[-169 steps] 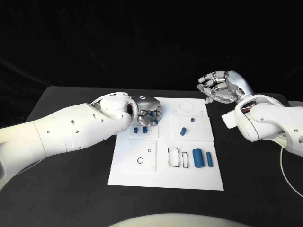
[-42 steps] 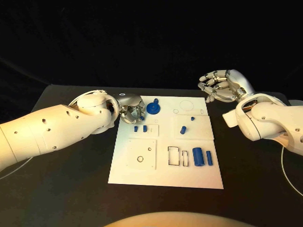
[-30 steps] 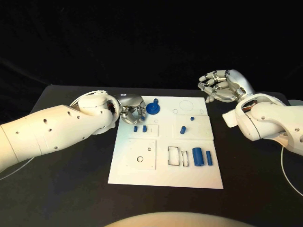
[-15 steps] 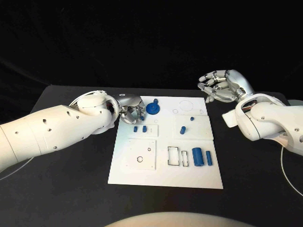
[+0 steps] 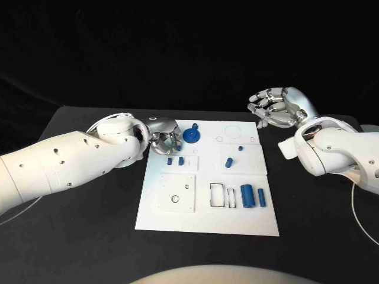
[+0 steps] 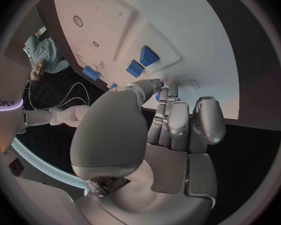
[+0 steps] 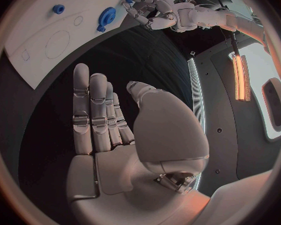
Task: Assemble the parts on the task board
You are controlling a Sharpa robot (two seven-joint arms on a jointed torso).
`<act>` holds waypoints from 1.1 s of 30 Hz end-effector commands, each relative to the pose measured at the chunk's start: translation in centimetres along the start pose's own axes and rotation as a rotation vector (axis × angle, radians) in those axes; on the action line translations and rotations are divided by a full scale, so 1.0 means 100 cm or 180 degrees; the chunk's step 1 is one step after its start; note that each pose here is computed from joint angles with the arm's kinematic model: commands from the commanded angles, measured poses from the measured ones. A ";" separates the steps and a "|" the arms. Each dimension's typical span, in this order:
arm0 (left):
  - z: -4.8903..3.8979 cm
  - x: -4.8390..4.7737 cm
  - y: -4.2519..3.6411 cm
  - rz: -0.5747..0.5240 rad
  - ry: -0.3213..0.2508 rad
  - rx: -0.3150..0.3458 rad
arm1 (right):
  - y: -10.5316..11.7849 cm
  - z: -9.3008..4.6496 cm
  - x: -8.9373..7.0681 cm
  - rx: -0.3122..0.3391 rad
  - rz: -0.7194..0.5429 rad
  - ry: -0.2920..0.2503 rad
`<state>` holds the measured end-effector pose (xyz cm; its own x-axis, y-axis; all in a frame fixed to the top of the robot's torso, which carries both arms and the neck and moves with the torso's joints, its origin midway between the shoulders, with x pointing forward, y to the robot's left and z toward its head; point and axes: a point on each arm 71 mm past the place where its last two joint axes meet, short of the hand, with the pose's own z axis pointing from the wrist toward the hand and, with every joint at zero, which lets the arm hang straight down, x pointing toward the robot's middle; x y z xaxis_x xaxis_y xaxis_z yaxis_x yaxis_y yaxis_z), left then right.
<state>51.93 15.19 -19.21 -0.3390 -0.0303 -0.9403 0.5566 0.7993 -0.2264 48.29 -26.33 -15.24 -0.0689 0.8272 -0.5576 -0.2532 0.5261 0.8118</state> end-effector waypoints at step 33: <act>-0.0232 -0.0210 0.0109 -0.0729 -0.0852 0.0395 | -0.012 -0.002 0.011 0.0063 -0.0866 0.0910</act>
<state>51.62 17.67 -18.20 -0.2973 -0.1679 -0.9399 0.5562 0.7696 -0.3135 48.58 -26.75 -16.03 -0.1653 0.7263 -0.6672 -0.2447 0.6251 0.7412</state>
